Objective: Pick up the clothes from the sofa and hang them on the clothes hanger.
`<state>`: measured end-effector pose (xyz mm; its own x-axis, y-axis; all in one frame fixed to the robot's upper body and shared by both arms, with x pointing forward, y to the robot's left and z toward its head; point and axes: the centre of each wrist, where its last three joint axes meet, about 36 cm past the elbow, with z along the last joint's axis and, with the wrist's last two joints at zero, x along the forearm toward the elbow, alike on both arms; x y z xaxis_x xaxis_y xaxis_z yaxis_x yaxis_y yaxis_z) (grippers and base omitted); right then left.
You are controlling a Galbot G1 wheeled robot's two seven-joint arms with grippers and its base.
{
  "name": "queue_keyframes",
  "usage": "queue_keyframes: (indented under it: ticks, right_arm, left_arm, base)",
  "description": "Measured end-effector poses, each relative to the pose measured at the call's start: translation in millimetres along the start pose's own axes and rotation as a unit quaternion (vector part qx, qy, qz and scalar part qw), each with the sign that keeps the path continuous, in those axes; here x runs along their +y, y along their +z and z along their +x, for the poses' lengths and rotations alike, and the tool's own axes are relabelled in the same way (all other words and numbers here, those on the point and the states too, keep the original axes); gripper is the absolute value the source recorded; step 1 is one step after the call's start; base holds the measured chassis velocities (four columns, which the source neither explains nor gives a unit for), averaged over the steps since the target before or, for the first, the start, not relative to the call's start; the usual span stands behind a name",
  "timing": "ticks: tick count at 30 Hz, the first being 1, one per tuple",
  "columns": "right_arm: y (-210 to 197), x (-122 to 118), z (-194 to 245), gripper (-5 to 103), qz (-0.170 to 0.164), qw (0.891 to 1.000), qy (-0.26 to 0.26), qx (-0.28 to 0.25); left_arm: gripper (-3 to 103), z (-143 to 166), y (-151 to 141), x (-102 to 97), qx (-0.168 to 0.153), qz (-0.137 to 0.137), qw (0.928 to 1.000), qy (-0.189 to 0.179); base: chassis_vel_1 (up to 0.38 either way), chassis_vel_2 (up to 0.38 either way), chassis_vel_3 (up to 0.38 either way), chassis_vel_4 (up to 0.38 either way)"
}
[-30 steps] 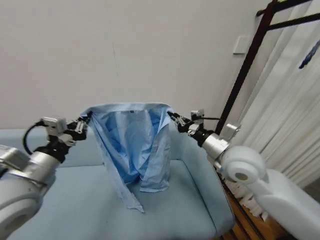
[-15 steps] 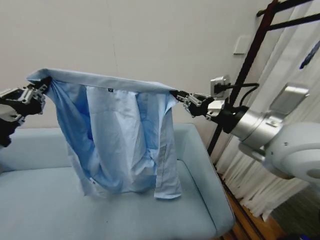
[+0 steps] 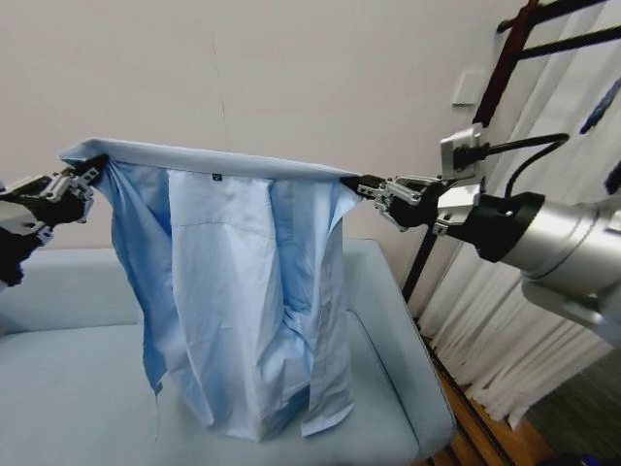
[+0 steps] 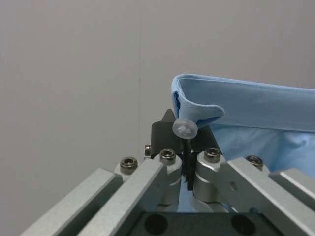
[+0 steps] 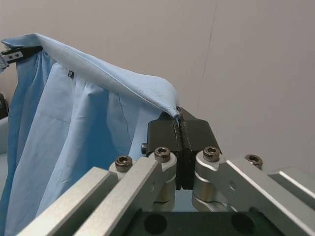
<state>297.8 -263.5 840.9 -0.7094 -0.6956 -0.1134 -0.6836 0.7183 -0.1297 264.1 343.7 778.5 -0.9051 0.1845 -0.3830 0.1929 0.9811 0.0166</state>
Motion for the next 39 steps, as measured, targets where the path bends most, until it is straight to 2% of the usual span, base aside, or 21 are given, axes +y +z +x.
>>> queue_keyframes:
  ticks: [5, 6, 7, 9, 12, 17, 18, 23, 26, 28, 31, 34, 36, 37, 39]
  right_arm:
    - [-1, -4, 1, 0, 0.003, 1.0, 0.0, 0.002]
    - [0, -3, 1, 0, 0.002, 1.0, -0.003, 0.004]
    - [2, 2, 2, 0, -0.001, 1.0, -0.011, 0.009]
    - [4, 7, 3, 0, -0.006, 1.0, -0.019, 0.016]
    - [4, 11, 6, 0, -0.01, 0.999, -0.025, 0.024]
    - [-2, 13, 15, 0, -0.02, 0.999, -0.021, 0.043]
    - [-6, 10, 20, 0, -0.023, 0.998, -0.012, 0.054]
    - [-8, 6, 24, 0, -0.023, 0.997, 0.008, 0.068]
    - [-2, 7, 21, 0, -0.03, 0.996, 0.018, 0.082]
    - [0, 6, 19, 0, -0.033, 0.995, 0.02, 0.087]
    - [2, 0, 13, 0, -0.045, 0.994, 0.024, 0.097]
    - [4, -2, 9, 0, -0.048, 0.994, 0.028, 0.097]
    - [4, -4, 6, 0, -0.048, 0.995, 0.036, 0.084]
    - [4, -8, 4, 0, -0.045, 0.996, 0.041, 0.072]
    - [4, -9, 2, 0, -0.043, 0.996, 0.043, 0.066]
  left_arm:
    - [1, -5, 3, -0.9, 0.007, 0.001, 0.9993, 0.036]
    - [1, -5, 3, -1.2, 0.009, 0.007, 0.999, 0.043]
    - [1, -5, 3, -2.0, 0.018, 0.026, 0.9978, 0.059]
    - [1, -7, 4, -3.5, 0.031, 0.044, 0.9962, 0.068]
    - [1, -10, 2, -6.3, 0.044, 0.054, 0.9949, 0.073]
    - [1, -16, -14, -15.7, 0.053, 0.047, 0.9944, 0.078]
    - [1, -18, -27, -23.2, 0.061, 0.049, 0.9935, 0.083]
    - [1, -23, -44, -36.9, 0.093, 0.071, 0.9878, 0.103]
    - [1, -28, -35, -39.3, 0.132, 0.088, 0.9839, 0.083]
    - [1, -29, -31, -39.2, 0.144, 0.092, 0.9824, 0.076]
    - [1, -33, -17, -39.5, 0.185, 0.107, 0.9756, 0.053]
    - [1, -35, -13, -40.4, 0.191, 0.113, 0.9736, 0.053]
    - [1, -36, -12, -41.5, 0.177, 0.104, 0.9771, 0.054]
    - [1, -37, -10, -42.3, 0.16, 0.089, 0.9813, 0.06]
    - [1, -37, -9, -42.6, 0.151, 0.079, 0.9834, 0.063]
  base:
    - [0.0, 0.0, 0.0, 0.0]
    - [0.0, 0.0, 0.0, 0.0]
    - [0.0, 0.0, 0.0, 0.0]
    - [0.0, 0.0, 0.0, 0.0]
    - [0.0, 0.0, 0.0, 0.0]
    - [0.0, 0.0, 0.0, 0.0]
    - [0.0, 0.0, 0.0, 0.0]
    - [0.0, 0.0, 0.0, 0.0]
    - [0.0, 0.0, 0.0, 0.0]
    - [0.0, 0.0, 0.0, 0.0]
    - [0.0, 0.0, 0.0, 0.0]
    - [0.0, 0.0, 0.0, 0.0]
    - [0.0, 0.0, 0.0, 0.0]
    - [0.0, 0.0, 0.0, 0.0]
    - [0.0, 0.0, 0.0, 0.0]
